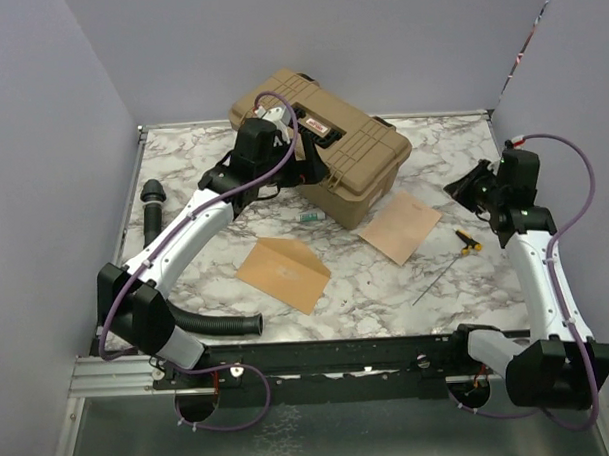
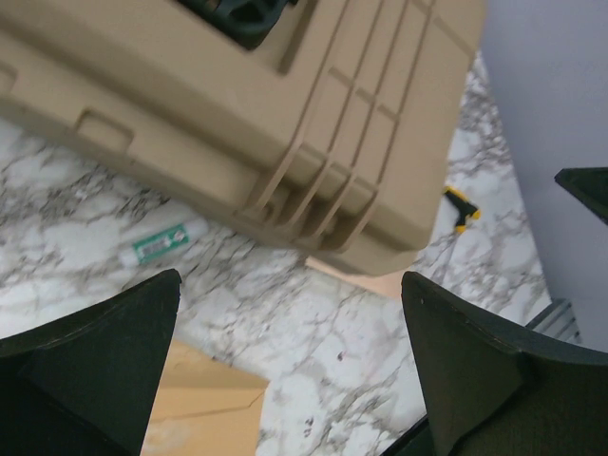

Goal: Place the letter into the envelope and seal it

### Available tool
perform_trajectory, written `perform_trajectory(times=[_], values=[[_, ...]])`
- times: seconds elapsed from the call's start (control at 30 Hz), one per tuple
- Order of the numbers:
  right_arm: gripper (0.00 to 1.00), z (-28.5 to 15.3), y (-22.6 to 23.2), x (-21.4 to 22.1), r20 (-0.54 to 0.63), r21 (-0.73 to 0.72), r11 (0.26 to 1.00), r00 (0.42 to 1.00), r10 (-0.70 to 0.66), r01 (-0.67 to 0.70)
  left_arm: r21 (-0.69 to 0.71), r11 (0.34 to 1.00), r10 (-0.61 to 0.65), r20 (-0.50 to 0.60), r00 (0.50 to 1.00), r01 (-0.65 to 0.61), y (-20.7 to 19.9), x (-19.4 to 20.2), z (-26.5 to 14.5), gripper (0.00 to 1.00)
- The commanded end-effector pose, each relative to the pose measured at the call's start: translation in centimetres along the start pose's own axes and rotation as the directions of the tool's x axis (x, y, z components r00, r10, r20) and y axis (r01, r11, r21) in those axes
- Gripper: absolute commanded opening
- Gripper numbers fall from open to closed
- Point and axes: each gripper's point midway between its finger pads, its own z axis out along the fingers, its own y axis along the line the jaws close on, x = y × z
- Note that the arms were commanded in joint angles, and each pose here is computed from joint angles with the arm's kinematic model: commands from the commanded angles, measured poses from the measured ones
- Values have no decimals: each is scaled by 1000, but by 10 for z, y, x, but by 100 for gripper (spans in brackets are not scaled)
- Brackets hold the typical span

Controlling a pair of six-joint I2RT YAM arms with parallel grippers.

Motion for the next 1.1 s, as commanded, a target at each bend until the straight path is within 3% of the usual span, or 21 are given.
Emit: perform_trajectory(times=[0.0,0.2,0.37,0.47,0.73,0.8,0.9,1.07], values=[[0,-25,13,-15,43,-13,1000,999,2,-1,139,990,-35,22,999,32,-35,-27,10,99],[3,-14,-11,20,-67,77,993,994,91,-86,178,982,-61,2,998,60,-40,-24,26,99],[50,14,-37,64,-169,143,973,964,207,-183,261,965,30,-49,998,-16,-57,2,31,98],[61,34,-49,71,-167,168,967,961,218,-191,287,953,119,-74,990,-94,-75,28,43,94],[63,84,-80,74,-191,277,945,954,229,-172,185,929,340,-79,937,-321,-107,102,105,79],[63,91,-85,70,-179,289,941,956,234,-176,173,920,370,-86,925,-351,-113,119,118,71],[63,98,-92,67,-181,303,937,955,235,-173,57,921,388,-52,920,-385,-107,120,129,61],[62,102,-85,69,-219,250,956,952,213,-157,-82,925,372,-13,928,-371,-83,107,125,62]])
